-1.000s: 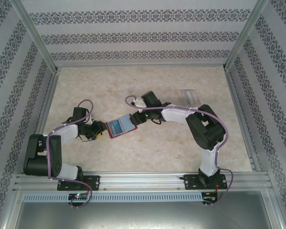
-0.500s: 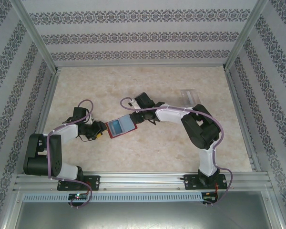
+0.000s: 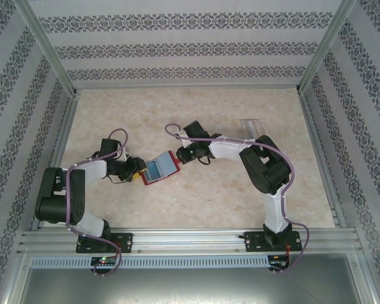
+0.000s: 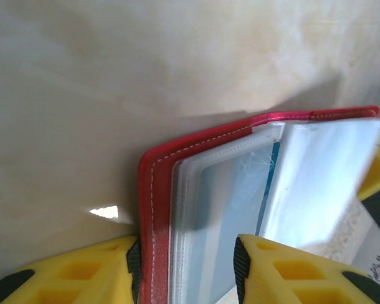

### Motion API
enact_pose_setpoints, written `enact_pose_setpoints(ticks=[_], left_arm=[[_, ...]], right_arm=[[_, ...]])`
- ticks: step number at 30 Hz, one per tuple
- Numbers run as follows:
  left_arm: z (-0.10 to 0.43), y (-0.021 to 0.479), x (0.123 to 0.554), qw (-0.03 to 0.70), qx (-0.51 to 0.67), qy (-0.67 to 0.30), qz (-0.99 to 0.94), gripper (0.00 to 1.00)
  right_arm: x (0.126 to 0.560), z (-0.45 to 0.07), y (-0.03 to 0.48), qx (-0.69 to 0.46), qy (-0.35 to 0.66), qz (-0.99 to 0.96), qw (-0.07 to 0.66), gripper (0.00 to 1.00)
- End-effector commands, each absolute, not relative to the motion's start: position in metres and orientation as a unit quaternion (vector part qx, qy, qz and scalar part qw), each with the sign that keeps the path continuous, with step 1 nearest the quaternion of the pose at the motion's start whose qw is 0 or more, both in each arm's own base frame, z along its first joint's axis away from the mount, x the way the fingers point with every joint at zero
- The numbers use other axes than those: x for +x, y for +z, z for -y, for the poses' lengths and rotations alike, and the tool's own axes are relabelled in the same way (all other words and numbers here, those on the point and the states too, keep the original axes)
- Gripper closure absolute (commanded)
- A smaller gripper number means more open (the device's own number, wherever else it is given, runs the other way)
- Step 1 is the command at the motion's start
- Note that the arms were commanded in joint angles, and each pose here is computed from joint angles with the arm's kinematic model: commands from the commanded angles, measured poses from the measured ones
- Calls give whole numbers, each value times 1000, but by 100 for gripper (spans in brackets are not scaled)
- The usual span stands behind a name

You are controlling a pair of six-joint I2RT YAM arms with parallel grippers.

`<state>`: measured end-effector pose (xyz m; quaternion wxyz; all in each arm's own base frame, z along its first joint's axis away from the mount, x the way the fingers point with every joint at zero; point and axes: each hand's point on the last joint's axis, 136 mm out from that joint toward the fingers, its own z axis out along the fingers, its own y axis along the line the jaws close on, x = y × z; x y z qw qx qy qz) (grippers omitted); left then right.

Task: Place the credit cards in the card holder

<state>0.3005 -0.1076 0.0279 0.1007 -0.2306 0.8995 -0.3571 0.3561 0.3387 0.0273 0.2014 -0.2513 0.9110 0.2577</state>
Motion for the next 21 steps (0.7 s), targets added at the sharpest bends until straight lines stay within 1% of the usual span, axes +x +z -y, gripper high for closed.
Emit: enact_pose_setpoints(ticks=[1,6,11,13,16,21], left_arm=[[146,67,337,171,-140,-435,-873,55],[152,92,343,191,-124,-449,-864,56],[151,116,343,214,-113,-444,-863,55],[153,116,344,214,-107,-438,-866,55],[165,104,345,191,-101,-448,-867,54],[170,77,346,170,-114,-449,-870,55]], right_arm=[[340,-354,21,-248,296,-906,172,95],[329,-370,23,-248,318,-899,169,95],[322,-378,25,-240,333,-895,173,95],[319,-382,27,-229,348,-892,174,95],[317,-382,26,-199,356,-894,184,93],[319,-364,29,-130,380,-892,206,87]])
